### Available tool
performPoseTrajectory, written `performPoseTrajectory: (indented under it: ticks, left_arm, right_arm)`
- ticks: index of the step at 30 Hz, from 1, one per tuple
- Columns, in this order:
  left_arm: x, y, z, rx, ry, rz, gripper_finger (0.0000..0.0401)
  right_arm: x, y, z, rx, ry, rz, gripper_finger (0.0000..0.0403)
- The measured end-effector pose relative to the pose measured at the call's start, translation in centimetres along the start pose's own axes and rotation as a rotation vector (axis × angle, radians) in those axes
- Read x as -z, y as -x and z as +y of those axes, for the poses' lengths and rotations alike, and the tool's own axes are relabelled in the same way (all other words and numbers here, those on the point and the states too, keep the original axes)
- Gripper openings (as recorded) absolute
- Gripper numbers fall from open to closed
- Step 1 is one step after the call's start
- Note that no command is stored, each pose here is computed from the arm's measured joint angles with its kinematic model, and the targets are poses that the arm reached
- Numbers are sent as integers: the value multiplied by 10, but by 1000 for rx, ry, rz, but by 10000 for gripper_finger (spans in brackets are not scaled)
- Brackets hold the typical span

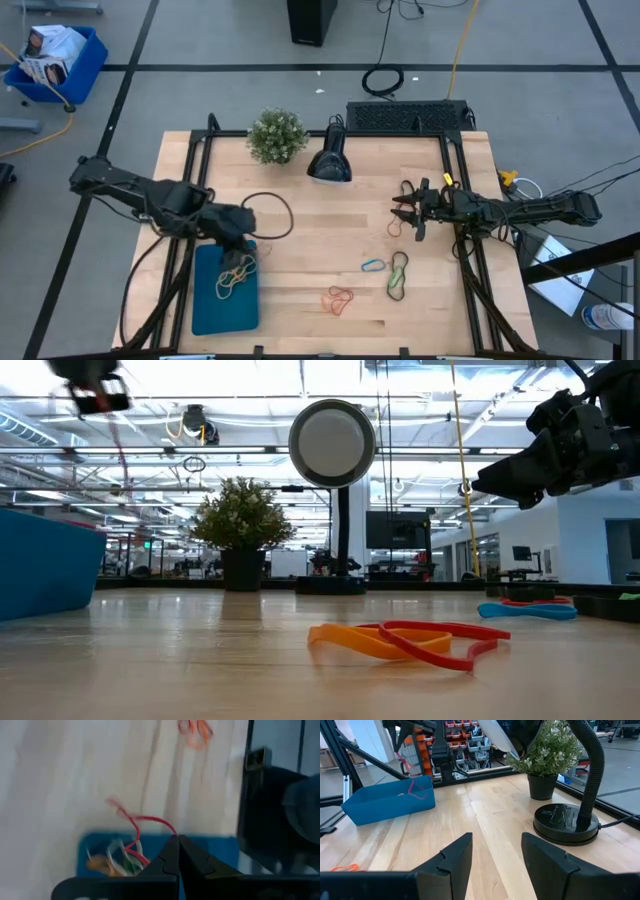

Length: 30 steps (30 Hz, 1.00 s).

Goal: Pick and place rubber bands into bin
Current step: Put the top left red rubber band into the blue bin

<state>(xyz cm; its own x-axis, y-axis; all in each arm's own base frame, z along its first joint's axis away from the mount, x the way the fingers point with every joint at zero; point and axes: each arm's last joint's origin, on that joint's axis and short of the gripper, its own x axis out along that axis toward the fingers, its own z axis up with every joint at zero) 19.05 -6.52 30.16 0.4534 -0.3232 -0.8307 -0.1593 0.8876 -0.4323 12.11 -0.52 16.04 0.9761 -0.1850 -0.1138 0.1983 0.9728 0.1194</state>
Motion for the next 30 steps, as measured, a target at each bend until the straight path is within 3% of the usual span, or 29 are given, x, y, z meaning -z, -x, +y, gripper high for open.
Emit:
performPoseTrajectory:
  ticks: [6, 13, 30]
  left_arm:
    - [21, 3, -6, -8, 145, 136, 7]
    - [33, -4, -5, -191, 267, 198, 8]
    - [27, -53, -12, -335, 133, 312, 4]
  right_arm:
    - [0, 0, 0, 1, -1, -3, 164]
    - [0, 0, 0, 2, 0, -4, 164]
    - [0, 0, 0, 0, 4, -3, 164]
